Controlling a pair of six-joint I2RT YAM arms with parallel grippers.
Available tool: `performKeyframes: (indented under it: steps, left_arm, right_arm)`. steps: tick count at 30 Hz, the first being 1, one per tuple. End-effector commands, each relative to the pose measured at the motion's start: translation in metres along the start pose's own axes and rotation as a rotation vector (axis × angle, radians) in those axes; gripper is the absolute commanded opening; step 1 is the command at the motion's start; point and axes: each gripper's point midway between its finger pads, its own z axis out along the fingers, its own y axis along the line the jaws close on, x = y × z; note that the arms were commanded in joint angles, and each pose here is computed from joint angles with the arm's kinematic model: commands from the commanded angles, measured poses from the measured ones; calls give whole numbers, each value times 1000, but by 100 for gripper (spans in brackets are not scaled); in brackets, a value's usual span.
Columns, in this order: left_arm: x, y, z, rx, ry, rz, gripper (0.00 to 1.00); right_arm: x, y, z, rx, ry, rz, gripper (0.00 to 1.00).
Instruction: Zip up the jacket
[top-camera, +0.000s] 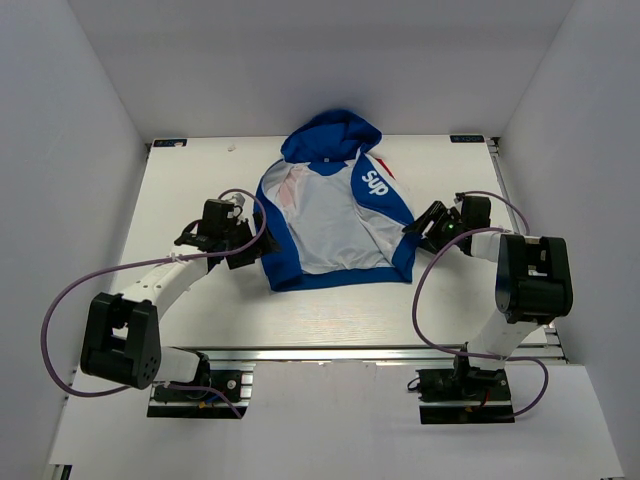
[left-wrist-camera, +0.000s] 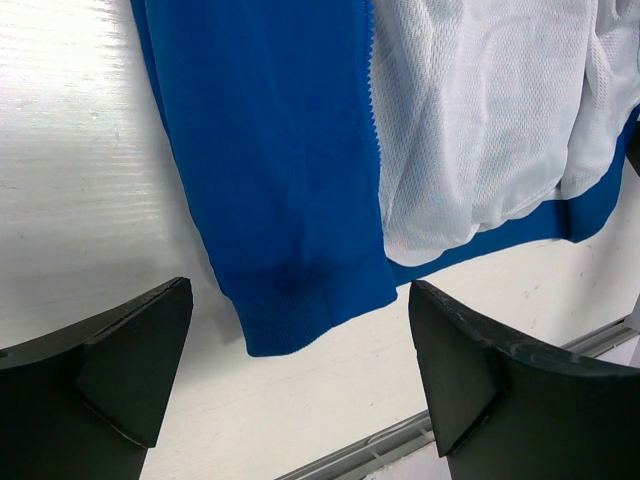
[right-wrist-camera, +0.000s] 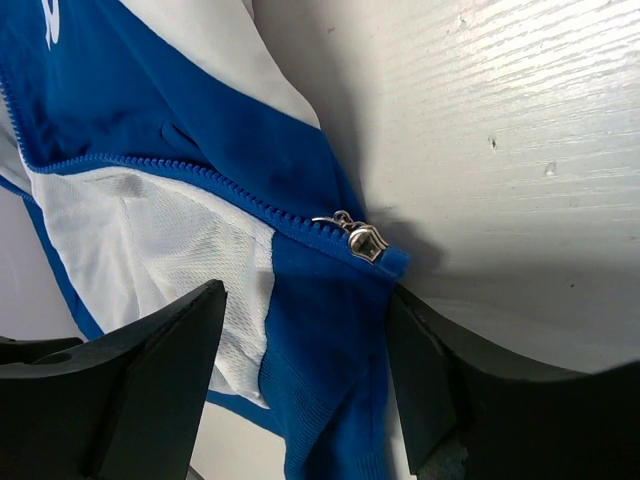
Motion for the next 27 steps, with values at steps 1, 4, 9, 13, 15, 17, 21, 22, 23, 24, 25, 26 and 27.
performKeyframes:
  steps: [1, 4, 9, 13, 15, 17, 21, 22, 23, 24, 25, 26, 27]
  left_arm:
    - [-10, -14, -6, 36, -19, 9, 98]
    - [-11, -16, -7, 42, -22, 11, 98]
    - [-10, -16, -7, 45, -21, 12, 98]
    - [-5, -12, -5, 36, -6, 7, 98]
    - [-4, -12, -5, 38, -7, 7, 98]
    - [-3, -11, -5, 37, -6, 5, 98]
    - [-5, -13, -5, 44, -10, 9, 98]
    - [-5, -13, -5, 44, -10, 9, 98]
    - [-5, -14, -6, 49, -12, 10, 98]
    - [-5, -14, -6, 49, -10, 10, 98]
    - [-5, -14, -6, 51, -10, 10, 98]
    - [-4, -14, -6, 52, -10, 11, 98]
    - [-5, -15, -6, 55, -13, 12, 98]
  right_arm:
    - [-14, 9, -2, -38, -56, -14, 69]
    - [-19, 11, -7, -22, -69, -33, 66]
    - [-25, 13, -14, -1, -91, -60, 63]
    - [-30, 15, -19, 18, -106, -89, 56]
    - [-33, 17, -20, 20, -109, -102, 51]
    - [-33, 22, -20, -3, -98, -117, 38]
    - [-30, 28, -19, -45, -79, -130, 6]
    - [-29, 28, -19, -51, -76, -131, 0]
    - [-28, 30, -19, -61, -70, -148, 0]
    - [-28, 31, -20, -60, -69, -156, 0]
    - [-28, 33, -22, -64, -69, -167, 0]
    - [-26, 34, -25, -66, -61, -195, 0]
    - [-27, 38, -27, -69, -63, -219, 0]
